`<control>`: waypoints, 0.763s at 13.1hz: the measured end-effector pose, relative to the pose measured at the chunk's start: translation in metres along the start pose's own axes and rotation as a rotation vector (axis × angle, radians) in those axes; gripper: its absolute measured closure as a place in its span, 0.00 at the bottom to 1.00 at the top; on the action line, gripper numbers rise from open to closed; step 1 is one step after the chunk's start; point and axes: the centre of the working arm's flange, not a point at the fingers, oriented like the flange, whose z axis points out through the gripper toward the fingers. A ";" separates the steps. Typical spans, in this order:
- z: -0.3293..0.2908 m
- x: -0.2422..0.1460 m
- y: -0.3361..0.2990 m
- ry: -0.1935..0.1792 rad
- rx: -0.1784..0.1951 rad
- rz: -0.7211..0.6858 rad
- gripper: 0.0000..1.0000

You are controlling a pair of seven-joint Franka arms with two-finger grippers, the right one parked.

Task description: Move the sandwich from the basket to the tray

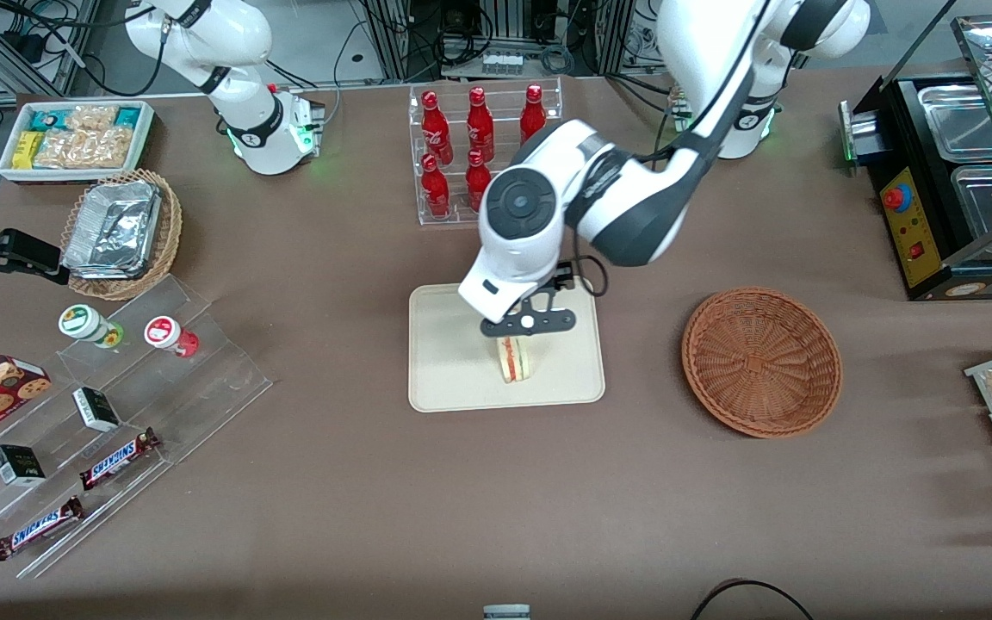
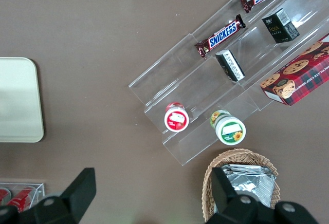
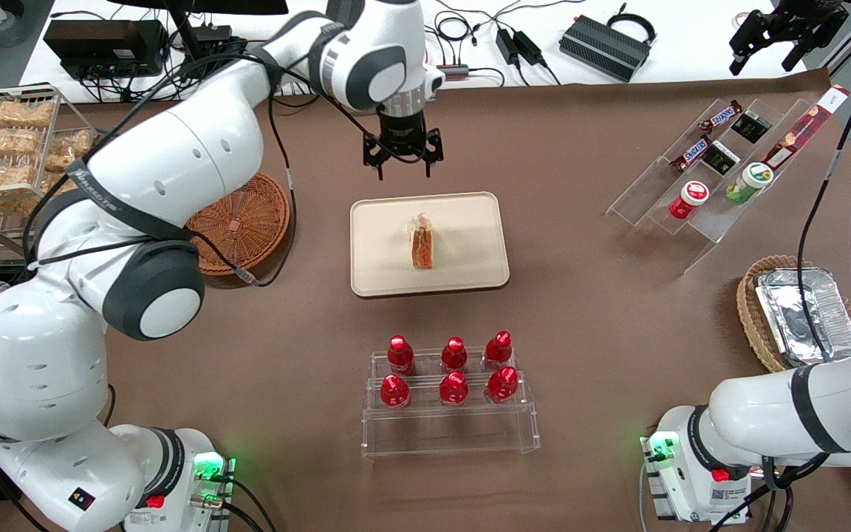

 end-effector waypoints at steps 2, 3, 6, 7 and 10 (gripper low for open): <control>-0.021 0.005 -0.020 0.003 0.000 0.025 0.00; -0.030 0.010 -0.033 0.001 0.003 0.017 0.00; -0.063 0.031 -0.101 -0.034 0.017 0.048 0.00; -0.071 0.036 -0.122 -0.036 0.014 0.069 0.00; -0.085 0.045 -0.187 -0.043 0.008 0.099 0.00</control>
